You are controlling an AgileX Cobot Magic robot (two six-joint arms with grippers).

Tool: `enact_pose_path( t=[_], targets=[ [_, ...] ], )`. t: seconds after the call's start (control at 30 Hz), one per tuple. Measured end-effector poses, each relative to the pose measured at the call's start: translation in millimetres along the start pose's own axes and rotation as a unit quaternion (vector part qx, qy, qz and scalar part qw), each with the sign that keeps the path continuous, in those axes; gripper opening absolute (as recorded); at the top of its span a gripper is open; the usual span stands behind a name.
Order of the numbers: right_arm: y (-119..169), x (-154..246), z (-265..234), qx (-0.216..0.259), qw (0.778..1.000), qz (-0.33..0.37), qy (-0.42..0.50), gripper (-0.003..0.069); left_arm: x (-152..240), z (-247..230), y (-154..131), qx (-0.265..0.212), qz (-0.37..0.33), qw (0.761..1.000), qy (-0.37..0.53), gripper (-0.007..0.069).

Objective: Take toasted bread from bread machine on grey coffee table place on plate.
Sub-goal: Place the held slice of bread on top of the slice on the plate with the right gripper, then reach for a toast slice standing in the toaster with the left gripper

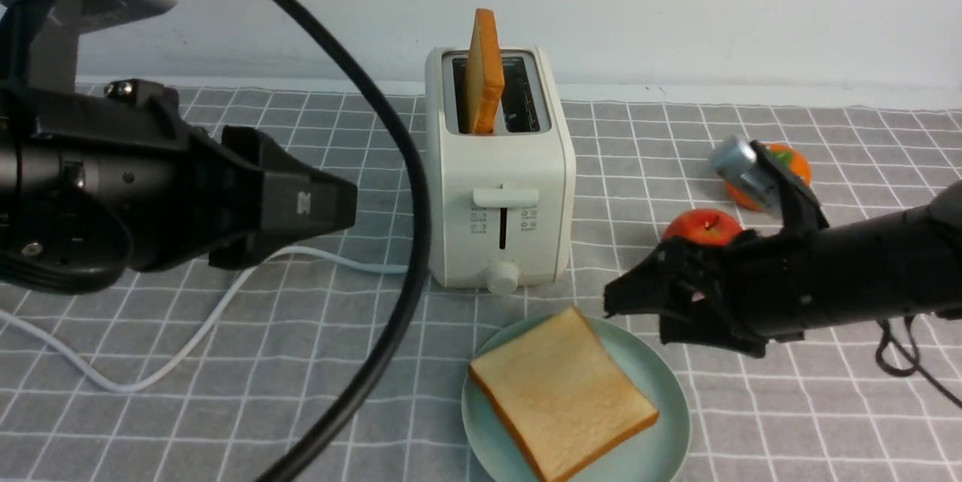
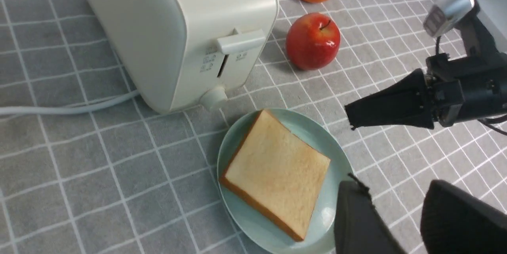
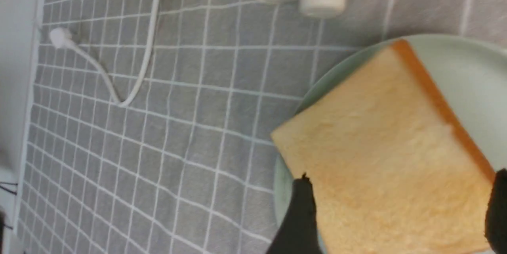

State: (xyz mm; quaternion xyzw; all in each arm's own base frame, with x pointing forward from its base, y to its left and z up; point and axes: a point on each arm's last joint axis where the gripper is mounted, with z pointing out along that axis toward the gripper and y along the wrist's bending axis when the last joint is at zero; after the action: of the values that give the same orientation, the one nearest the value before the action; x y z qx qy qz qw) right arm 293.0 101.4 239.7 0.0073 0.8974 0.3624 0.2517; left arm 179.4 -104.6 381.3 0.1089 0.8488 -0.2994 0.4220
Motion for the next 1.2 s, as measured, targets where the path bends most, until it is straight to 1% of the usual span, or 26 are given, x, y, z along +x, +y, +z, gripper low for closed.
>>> enact_pose_path(
  t=[0.1, 0.13, 0.27, 0.37, 0.43, 0.5, 0.53, 0.6, 0.67, 0.7, 0.73, 0.77, 0.8, 0.83, 0.87, 0.93, 1.0, 1.03, 1.07, 1.1, 1.13, 1.17, 1.2],
  targets=[
    [-1.5, -13.8, -27.6, 0.021, 0.998, -0.039, -0.034, 0.0586, -4.2, 0.6, 1.5, -0.007, 0.007, 1.000, -0.022, 0.0238],
    [-0.5, -19.4, -42.1, 0.030, 0.996, -0.062, -0.049, 0.0583, -6.4, 1.6, 2.4, -0.011, 0.008, 0.999, -0.033, 0.0238],
    [20.8, -34.9, -91.4, 0.069, 0.985, -0.136, -0.081, 0.0571, -21.2, 13.1, 3.2, -0.016, 0.008, 0.999, -0.048, 0.0238],
    [43.4, -31.9, -118.7, 0.085, 0.979, -0.164, -0.086, 0.0570, -36.7, 28.2, 2.1, -0.015, 0.010, 0.999, -0.033, 0.0238],
    [60.4, -25.2, -132.4, 0.079, 0.977, -0.176, -0.092, 0.0568, -47.6, 42.3, 3.2, -0.019, 0.015, 0.999, -0.021, 0.0238],
    [81.0, -10.0, -145.9, 0.058, 0.974, -0.199, -0.090, 0.0568, -63.6, 62.5, 6.0, -0.028, 0.025, 0.999, -0.014, 0.0242],
    [81.8, -9.3, -145.3, 0.056, 0.974, -0.199, -0.087, 0.0568, -63.0, 65.3, 7.1, -0.030, 0.024, 0.999, -0.011, 0.0243],
    [96.2, 4.5, -155.4, 0.039, 0.971, -0.222, -0.082, 0.0568, -75.9, 79.6, 8.1, -0.033, 0.029, 0.999, -0.009, 0.0258],
    [110.3, 21.0, -168.7, 0.019, 0.966, -0.247, -0.076, 0.0568, -89.0, 103.8, 8.2, -0.031, 0.034, 0.999, -0.003, 0.0301],
    [111.7, 23.1, -171.0, 0.017, 0.965, -0.250, -0.077, 0.0568, -89.7, 105.5, 8.0, -0.030, 0.033, 0.999, -0.002, 0.0301],
    [114.2, 26.8, -175.5, 0.014, 0.964, -0.254, -0.079, 0.0568, -92.2, 112.7, 6.8, -0.029, 0.037, 0.999, 0.000, 0.0323],
    [119.0, 34.4, -184.8, 0.008, 0.961, -0.263, -0.085, 0.0568, -96.9, 129.4, 2.8, -0.026, 0.052, 0.998, 0.005, 0.0370],
    [119.4, 35.2, -185.8, 0.008, 0.961, -0.264, -0.086, 0.0568, -96.9, 131.6, 1.0, -0.025, 0.054, 0.998, 0.006, 0.0375],
    [122.9, 40.6, -193.8, 0.005, 0.958, -0.269, -0.097, 0.0568, -100.0, 149.2, -4.0, -0.025, 0.065, 0.998, 0.011, 0.0417],
    [122.9, 40.6, -193.8, 0.005, 0.958, -0.269, -0.097, 0.0568, -99.9, 151.5, -5.7, -0.024, 0.066, 0.997, 0.012, 0.0428],
    [126.2, 46.4, -202.1, 0.002, 0.955, -0.277, -0.107, 0.0568, -104.9, 177.0, -7.6, -0.040, 0.049, 0.998, 0.015, 0.0483],
    [127.1, 48.4, -204.5, 0.002, 0.954, -0.278, -0.109, 0.0568, -110.2, 193.2, -2.9, -0.063, 0.021, 0.998, 0.013, 0.0507],
    [127.3, 48.7, -204.9, 0.001, 0.954, -0.279, -0.110, 0.0568, -111.2, 196.7, -1.3, -0.069, 0.015, 0.997, 0.013, 0.0510],
    [127.3, 49.1, -205.5, 0.003, 0.954, -0.280, -0.110, 0.0568, -113.2, 211.6, 5.4, -0.093, -0.004, 0.996, 0.011, 0.0518],
    [127.2, 49.1, -205.5, 0.003, 0.954, -0.280, -0.110, 0.0568, -114.6, 219.9, 9.3, -0.106, -0.017, 0.994, 0.014, 0.0520],
    [127.2, 49.1, -205.5, 0.003, 0.954, -0.280, -0.110, 0.0568, -116.2, 218.8, 8.9, -0.107, -0.019, 0.994, 0.012, 0.0520],
    [126.7, 49.1, -205.5, 0.006, 0.953, -0.281, -0.110, 0.0568, -116.2, 232.2, 14.9, -0.123, -0.038, 0.991, 0.016, 0.0521],
    [126.6, 49.0, -205.5, 0.006, 0.953, -0.282, -0.110, 0.0568, -114.3, 242.6, 18.6, -0.129, -0.052, 0.990, 0.020, 0.0521]
  ],
)
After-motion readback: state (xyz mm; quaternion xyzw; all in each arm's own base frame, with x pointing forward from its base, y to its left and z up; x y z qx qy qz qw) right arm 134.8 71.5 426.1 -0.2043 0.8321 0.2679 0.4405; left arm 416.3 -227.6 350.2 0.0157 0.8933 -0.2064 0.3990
